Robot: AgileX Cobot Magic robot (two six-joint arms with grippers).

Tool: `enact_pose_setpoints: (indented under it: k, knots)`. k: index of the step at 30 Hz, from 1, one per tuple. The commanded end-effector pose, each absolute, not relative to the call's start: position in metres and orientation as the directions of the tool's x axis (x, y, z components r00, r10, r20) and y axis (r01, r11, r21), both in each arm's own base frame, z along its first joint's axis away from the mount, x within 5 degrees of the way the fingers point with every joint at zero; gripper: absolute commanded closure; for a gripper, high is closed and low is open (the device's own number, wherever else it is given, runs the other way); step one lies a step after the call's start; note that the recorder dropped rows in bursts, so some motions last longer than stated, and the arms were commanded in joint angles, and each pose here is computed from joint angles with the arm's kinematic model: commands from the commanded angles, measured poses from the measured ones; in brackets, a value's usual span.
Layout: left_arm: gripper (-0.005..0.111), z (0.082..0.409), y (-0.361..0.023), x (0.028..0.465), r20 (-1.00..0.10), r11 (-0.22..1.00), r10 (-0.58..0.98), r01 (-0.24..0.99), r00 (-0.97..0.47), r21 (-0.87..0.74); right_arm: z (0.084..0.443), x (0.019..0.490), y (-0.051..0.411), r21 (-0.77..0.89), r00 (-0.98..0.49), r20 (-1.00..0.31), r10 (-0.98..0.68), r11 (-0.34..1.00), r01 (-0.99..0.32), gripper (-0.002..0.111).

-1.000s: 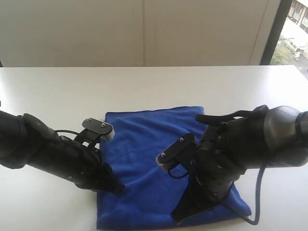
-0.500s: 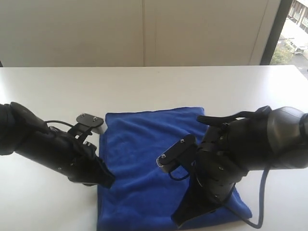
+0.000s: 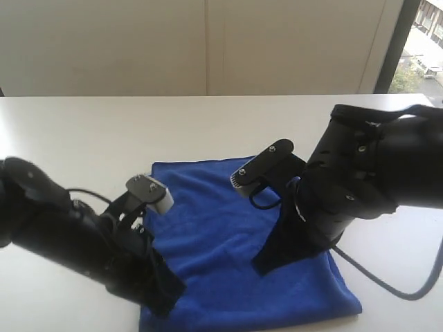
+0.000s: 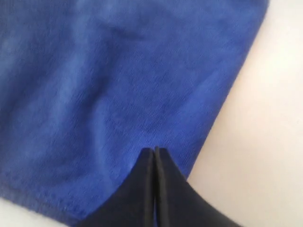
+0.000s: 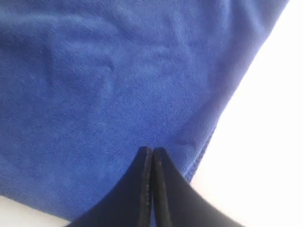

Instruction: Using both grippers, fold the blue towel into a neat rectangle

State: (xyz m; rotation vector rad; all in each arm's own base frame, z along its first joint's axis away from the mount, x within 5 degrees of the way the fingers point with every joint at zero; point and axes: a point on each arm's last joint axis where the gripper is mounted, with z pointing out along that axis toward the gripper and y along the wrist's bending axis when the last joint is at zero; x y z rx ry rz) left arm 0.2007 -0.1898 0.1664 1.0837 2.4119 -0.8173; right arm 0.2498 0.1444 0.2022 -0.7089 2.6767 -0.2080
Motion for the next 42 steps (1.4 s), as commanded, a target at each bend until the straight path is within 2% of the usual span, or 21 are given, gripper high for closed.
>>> enact_pose_setpoints:
  k: [1, 10, 24, 31, 35, 42]
  knots:
    - [0.107, 0.149, -0.182, 0.19, -0.506, 0.605, 0.549, 0.734, -0.665, -0.308, 0.184, 0.245, 0.135, -0.234, -0.826, -0.261, -0.499, 0.863, -0.447, 0.108]
    - [0.107, 0.133, -0.177, 0.185, -0.452, 0.614, 0.578, 0.727, -0.68, -0.308, 0.15, 0.232, 0.123, -0.26, -0.856, -0.182, -0.484, 0.863, -0.433, 0.108]
    - [0.107, 0.124, -0.147, 0.187, -0.368, 0.688, 0.589, 0.685, -0.719, -0.237, 0.147, 0.231, 0.123, -0.257, -0.864, -0.171, -0.473, 0.868, -0.425, 0.108]
    - [0.107, 0.124, -0.147, 0.187, -0.368, 0.686, 0.591, 0.688, -0.717, -0.237, 0.144, 0.231, 0.124, -0.243, -0.865, -0.188, -0.465, 0.875, -0.418, 0.108]
    - [0.107, 0.124, -0.147, 0.187, -0.365, 0.688, 0.588, 0.683, -0.722, -0.243, 0.127, 0.23, 0.124, -0.21, -0.857, -0.195, -0.477, 0.874, -0.438, 0.108]
    - [0.107, 0.124, -0.147, 0.186, -0.361, 0.686, 0.59, 0.684, -0.722, -0.248, 0.118, 0.23, 0.118, -0.246, -0.867, -0.132, -0.481, 0.863, -0.441, 0.108]
